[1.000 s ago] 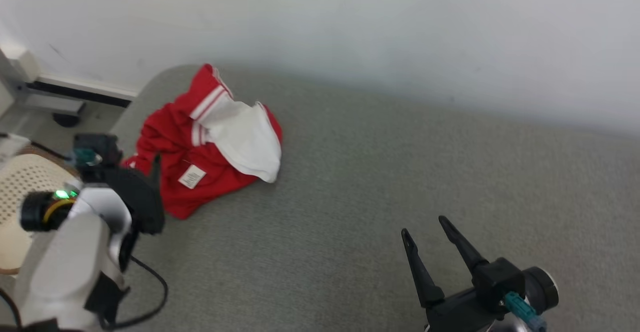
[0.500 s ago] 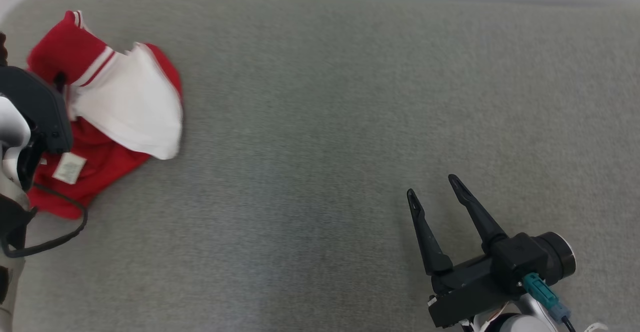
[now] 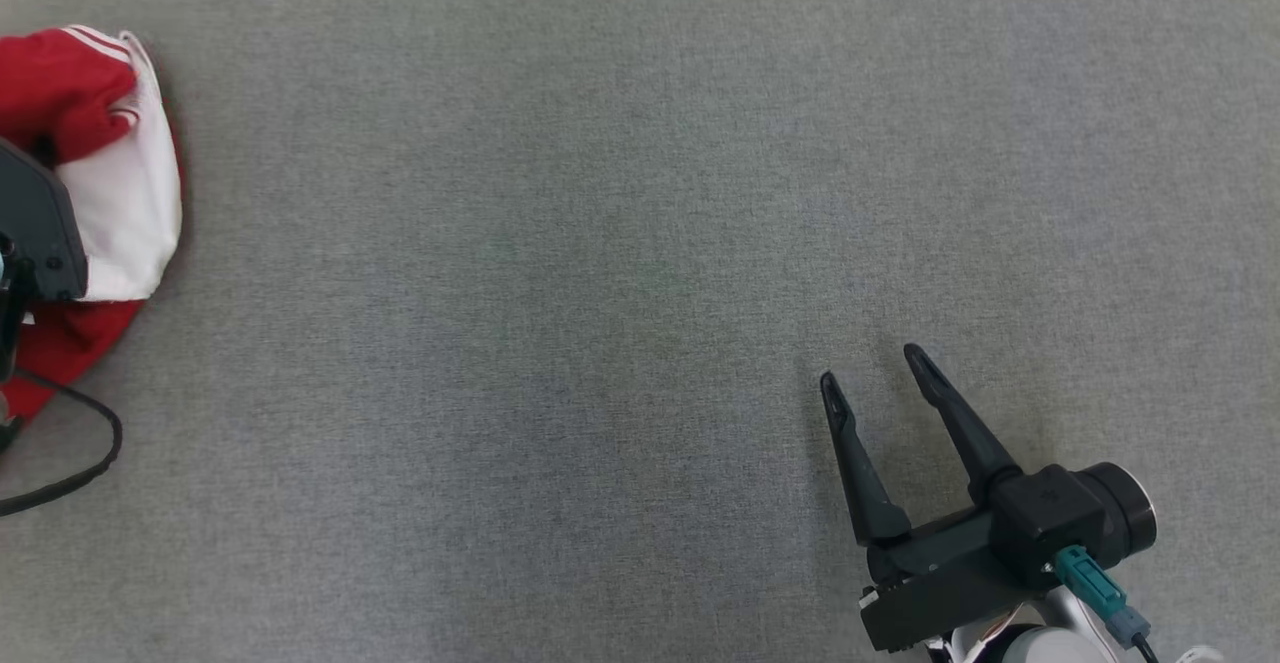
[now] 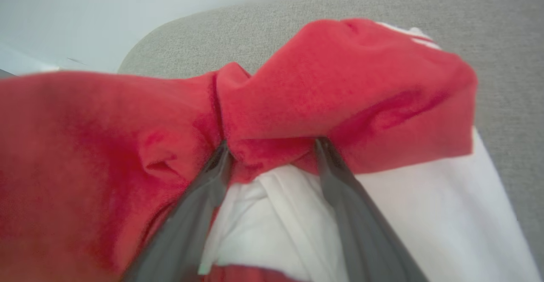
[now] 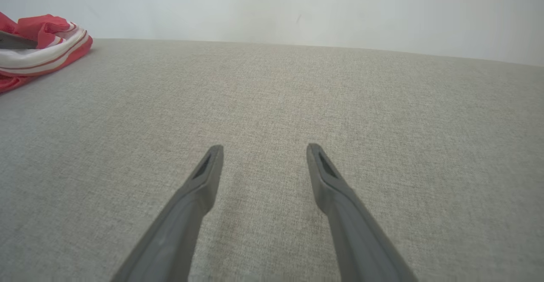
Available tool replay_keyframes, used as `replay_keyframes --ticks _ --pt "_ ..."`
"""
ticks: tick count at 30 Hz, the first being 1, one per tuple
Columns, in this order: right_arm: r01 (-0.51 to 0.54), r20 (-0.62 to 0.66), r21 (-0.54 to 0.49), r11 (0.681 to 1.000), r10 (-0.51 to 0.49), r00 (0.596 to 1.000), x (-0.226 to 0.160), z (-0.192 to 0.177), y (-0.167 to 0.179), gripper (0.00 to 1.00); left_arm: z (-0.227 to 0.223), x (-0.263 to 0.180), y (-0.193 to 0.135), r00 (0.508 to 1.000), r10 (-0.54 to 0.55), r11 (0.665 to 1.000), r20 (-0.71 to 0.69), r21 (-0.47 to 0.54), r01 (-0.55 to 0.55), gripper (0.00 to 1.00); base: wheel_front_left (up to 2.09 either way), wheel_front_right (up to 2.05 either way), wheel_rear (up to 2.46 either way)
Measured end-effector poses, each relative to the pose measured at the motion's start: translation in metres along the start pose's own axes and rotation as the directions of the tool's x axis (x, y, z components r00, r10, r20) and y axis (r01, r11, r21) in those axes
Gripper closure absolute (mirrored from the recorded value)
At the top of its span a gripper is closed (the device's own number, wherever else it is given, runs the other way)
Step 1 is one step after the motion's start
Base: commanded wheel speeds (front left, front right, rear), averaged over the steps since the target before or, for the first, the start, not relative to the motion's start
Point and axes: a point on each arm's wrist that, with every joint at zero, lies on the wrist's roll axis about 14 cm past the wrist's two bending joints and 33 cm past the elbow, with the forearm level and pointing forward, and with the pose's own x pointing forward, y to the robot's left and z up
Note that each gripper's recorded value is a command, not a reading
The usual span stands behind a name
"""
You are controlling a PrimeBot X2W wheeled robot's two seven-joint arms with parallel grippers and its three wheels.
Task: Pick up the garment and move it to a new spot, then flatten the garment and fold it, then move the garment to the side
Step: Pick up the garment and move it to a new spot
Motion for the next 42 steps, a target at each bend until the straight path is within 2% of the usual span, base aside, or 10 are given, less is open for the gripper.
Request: replay_keyframes --ticks 1,12,19,24,30,33,36,39,42 --pt "0.002 -0.006 0.001 1.0 -0.002 1.0 -0.001 -0.002 -0.001 0.0 0.001 0.002 -0.001 1.0 0.002 1.0 0.011 -0.001 -0.002 1.0 0.0 0.0 0.0" --pt "-0.006 0.029 0.021 1.0 0.005 1.0 -0.009 0.01 0.005 0.0 0.02 -0.018 -0.017 0.994 -0.021 1.0 0.11 0.01 0.02 1.0 0.0 0.0 0.0" --pt "-0.005 0.077 0.034 0.999 0.003 0.997 -0.026 0.027 0.009 0.0 0.064 -0.059 -0.031 0.968 -0.058 0.998 0.244 0.022 0.054 1.0 0.0 0.0 0.0" --pt "0.014 0.122 0.046 0.999 -0.02 0.992 -0.049 0.04 0.009 0.0 0.115 -0.105 -0.058 0.912 -0.132 0.991 0.388 0.047 0.124 1.0 0.0 0.0 0.0" --pt "0.086 0.194 0.034 0.996 -0.091 0.977 -0.081 0.063 -0.007 0.0 0.175 -0.171 -0.119 0.789 -0.269 0.957 0.552 0.059 0.285 1.0 0.0 0.0 0.0" --pt "0.125 0.224 0.016 0.992 -0.126 0.966 -0.097 0.073 -0.015 0.0 0.197 -0.198 -0.158 0.712 -0.348 0.917 0.61 0.065 0.393 1.0 0.0 0.0 0.0" --pt "0.183 0.249 0.013 0.983 -0.18 0.952 -0.114 0.08 -0.028 0.0 0.2 -0.219 -0.21 0.641 -0.449 0.855 0.622 0.09 0.511 1.0 0.0 0.0 0.0" --pt "0.241 0.268 0.017 0.97 -0.236 0.934 -0.132 0.084 -0.042 0.0 0.206 -0.245 -0.259 0.553 -0.54 0.782 0.635 0.136 0.609 1.0 0.0 0.0 0.0" --pt "0.3 0.28 0.03 0.954 -0.296 0.913 -0.151 0.086 -0.055 0.0 0.211 -0.274 -0.307 0.45 -0.623 0.694 0.64 0.188 0.695 1.0 0.0 0.0 0.0"
